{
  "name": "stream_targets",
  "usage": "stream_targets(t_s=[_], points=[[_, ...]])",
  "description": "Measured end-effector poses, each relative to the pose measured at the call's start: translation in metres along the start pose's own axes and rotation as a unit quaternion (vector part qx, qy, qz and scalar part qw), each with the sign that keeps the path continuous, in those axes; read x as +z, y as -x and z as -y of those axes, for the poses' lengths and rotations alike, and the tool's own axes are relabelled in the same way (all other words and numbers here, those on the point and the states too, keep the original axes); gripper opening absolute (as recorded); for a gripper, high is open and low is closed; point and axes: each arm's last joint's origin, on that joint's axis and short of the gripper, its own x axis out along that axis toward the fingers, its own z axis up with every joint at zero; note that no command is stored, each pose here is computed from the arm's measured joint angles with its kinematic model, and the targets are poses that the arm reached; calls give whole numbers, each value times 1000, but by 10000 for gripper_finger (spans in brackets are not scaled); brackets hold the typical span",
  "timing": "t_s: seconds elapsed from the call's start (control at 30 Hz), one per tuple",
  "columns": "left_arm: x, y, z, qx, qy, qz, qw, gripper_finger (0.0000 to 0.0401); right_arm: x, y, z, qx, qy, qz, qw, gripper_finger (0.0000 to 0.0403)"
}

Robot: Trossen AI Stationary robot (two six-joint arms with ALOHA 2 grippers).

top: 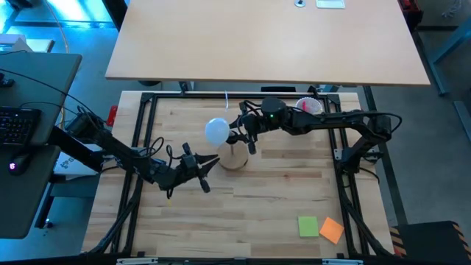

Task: Screw lightbulb
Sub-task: Insert the lightbulb into the brown lamp

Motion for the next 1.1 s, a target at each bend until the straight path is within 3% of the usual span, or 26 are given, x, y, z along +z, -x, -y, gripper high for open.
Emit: stream_targets(t_s=[0.13,0.27,0.5,0.8,1.1], points=[[0,0,0,2,-1,0,1000,51,10,5,5,-16,-6,41,999,126],[-2,4,2,10,-9,-4,1000,51,11,19,8,-40,-27,130,990,126],[-2,10,4,28,-15,-3,999,51,-34,48,-4,-49,-87,278,955,126],[-2,-4,-5,42,-15,-5,999,51,-51,17,-12,-9,-105,288,952,126],[-5,-4,-5,34,-12,-14,999,51,-65,10,-9,-8,-108,270,957,126]])
